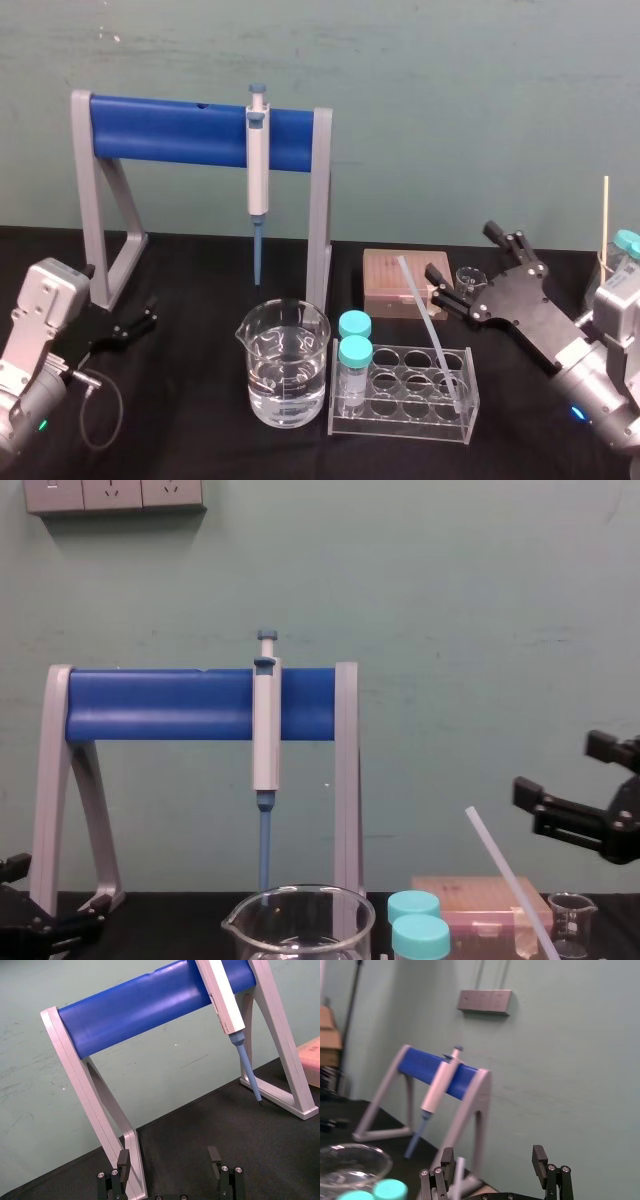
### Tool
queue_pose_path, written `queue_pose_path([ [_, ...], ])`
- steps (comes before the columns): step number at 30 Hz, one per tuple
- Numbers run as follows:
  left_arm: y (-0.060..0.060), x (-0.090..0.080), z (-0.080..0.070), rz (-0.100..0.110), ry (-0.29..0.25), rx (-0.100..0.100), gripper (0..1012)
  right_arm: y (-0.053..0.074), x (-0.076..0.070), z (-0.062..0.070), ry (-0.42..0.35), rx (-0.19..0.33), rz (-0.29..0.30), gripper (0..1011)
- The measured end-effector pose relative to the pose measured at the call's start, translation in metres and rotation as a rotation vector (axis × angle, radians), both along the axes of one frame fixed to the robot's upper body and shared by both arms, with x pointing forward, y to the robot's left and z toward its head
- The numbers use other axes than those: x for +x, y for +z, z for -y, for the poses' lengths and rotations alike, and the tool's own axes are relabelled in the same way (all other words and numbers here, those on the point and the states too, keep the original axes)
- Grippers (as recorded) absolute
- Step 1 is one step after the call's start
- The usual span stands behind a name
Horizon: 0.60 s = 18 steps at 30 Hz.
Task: Pick up the stirring rod with one hand, then place it down.
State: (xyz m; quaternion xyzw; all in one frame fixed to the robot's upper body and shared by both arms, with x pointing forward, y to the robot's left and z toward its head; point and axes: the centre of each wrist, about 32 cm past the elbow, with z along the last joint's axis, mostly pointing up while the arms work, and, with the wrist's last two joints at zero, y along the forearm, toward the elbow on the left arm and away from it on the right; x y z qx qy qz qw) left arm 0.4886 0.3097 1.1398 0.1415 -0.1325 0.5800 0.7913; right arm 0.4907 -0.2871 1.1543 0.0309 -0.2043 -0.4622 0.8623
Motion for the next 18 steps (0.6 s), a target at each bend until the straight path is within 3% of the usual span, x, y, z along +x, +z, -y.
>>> queue_pose_path([
  [7, 0.000, 0.000, 0.000, 0.000, 0.000, 0.000, 1000, 0.004, 0.013, -0.006, 0.094, 0.051, -0.099, 1003],
  [18, 0.000, 0.000, 0.000, 0.000, 0.000, 0.000, 1000, 0.008, 0.028, -0.009, 0.119, 0.073, -0.243, 1003],
])
